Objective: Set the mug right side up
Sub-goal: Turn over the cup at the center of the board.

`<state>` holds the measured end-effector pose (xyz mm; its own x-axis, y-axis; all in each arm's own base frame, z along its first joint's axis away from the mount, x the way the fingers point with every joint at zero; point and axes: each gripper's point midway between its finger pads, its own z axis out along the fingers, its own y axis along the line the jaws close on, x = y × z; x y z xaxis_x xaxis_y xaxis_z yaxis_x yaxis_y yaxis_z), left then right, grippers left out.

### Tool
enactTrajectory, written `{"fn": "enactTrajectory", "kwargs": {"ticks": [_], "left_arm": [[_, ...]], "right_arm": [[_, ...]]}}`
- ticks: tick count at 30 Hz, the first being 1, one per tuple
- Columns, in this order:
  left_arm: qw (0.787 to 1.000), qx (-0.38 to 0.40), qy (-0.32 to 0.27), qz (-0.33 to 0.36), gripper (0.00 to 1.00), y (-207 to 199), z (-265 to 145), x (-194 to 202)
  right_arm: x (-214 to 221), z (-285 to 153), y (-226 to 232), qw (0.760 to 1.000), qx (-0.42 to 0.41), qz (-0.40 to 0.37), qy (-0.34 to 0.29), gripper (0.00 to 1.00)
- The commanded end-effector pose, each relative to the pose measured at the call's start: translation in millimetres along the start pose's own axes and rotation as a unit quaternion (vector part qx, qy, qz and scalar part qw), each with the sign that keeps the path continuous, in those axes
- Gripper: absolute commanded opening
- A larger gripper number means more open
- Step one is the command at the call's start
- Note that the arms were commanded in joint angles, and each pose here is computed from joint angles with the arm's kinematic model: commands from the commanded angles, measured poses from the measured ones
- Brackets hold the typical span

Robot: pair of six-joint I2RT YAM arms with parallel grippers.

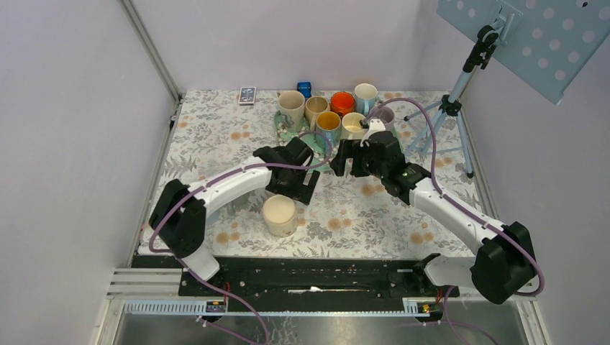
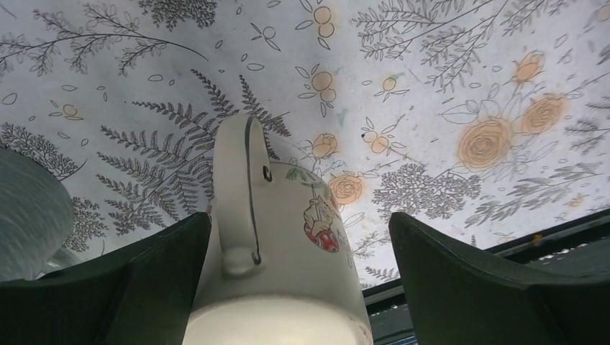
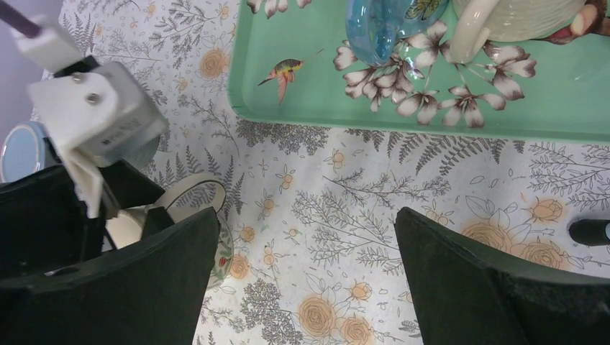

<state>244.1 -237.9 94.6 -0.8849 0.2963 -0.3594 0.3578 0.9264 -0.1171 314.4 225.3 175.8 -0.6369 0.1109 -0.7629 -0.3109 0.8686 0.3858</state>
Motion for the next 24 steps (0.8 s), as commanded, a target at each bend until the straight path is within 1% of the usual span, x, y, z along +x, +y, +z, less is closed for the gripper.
{"fn": "enactTrajectory", "kwargs": {"ticks": [1, 4, 6, 12, 14, 16, 24], "left_arm": [[0.999, -0.011, 0.016, 0.045, 0.98, 0, 2, -4], [0.998, -0.031, 0.028, 0.050, 0.94, 7, 8, -2], [0.997, -0.039, 0.033, 0.052, 0.88, 9, 11, -2], [0.997, -0.044, 0.044, 0.056, 0.58, 10, 17, 0], [0.997, -0.042, 0.044, 0.056, 0.49, 9, 18, -1], [0.996, -0.042, 0.046, 0.056, 0.46, 9, 19, -1], [0.996, -0.046, 0.048, 0.063, 0.24, 11, 22, -1]], "right_arm": [[-16, -8, 3, 0.999, -0.007, 0.008, -0.036, 1.00], [-15, -9, 1, 0.999, -0.007, 0.008, -0.037, 1.00], [-14, -9, 0, 0.999, -0.006, 0.008, -0.037, 1.00], [-12, -8, -3, 0.999, -0.005, 0.010, -0.034, 1.00], [-10, -7, -4, 0.999, -0.005, 0.009, -0.031, 1.00], [-9, -6, -4, 1.000, -0.005, 0.010, -0.029, 1.00], [-8, -5, -4, 1.000, -0.007, 0.012, -0.025, 1.00]]}}
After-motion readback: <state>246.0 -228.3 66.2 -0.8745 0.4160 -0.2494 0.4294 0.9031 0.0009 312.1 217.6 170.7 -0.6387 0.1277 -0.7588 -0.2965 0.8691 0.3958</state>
